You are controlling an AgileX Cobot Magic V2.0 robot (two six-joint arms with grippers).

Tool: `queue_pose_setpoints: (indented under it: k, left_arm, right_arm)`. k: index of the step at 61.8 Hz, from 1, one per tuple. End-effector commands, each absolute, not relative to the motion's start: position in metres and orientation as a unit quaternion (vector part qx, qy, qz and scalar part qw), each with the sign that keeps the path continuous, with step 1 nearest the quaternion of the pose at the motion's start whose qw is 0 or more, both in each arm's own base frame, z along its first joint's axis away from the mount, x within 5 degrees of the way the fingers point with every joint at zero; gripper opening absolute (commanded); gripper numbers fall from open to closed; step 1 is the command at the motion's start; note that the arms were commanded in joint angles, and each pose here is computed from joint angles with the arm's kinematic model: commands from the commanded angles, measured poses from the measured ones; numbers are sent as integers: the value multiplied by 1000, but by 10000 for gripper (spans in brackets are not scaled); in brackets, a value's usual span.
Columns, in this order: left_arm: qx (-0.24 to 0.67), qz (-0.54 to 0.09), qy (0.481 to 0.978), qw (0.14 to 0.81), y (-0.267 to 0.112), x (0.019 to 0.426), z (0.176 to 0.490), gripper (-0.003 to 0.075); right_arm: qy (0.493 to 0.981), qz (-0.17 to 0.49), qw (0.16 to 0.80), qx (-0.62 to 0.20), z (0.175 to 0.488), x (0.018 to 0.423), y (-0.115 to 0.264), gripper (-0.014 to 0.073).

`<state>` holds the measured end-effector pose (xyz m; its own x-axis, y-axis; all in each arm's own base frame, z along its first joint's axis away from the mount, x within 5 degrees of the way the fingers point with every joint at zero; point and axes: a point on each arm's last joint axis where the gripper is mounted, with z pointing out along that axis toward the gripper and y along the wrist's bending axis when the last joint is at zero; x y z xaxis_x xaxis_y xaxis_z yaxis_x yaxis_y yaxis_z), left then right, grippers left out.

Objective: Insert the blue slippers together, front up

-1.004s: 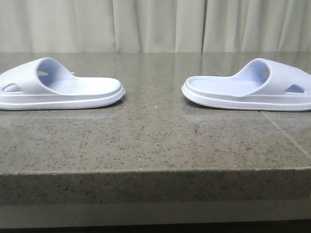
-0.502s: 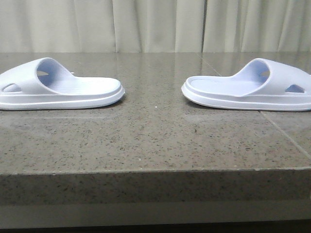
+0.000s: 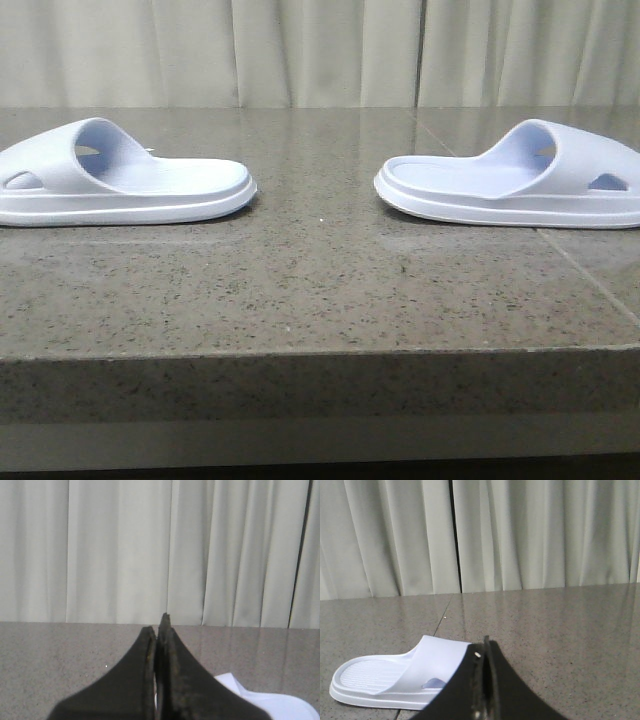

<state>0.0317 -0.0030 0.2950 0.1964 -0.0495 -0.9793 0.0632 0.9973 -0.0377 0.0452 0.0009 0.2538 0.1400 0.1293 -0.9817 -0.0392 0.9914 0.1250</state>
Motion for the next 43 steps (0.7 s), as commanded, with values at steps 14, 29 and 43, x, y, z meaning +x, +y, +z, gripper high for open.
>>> queue_pose_setpoints:
  k: [14, 29, 43]
  left_arm:
    - [16, -47, 664, 746, -5, 36, 363, -20]
    - [24, -50, 741, 669, -9, 65, 381, -20]
    - [27, -51, 809, 585, -11, 95, 365, -20]
  right_arm:
    - [658, 17, 752, 20, 321, 31, -2, -118]
    - [732, 11, 681, 24, 338, 66, -2, -118]
    - [791, 7, 612, 24, 323, 100, -1, -118]
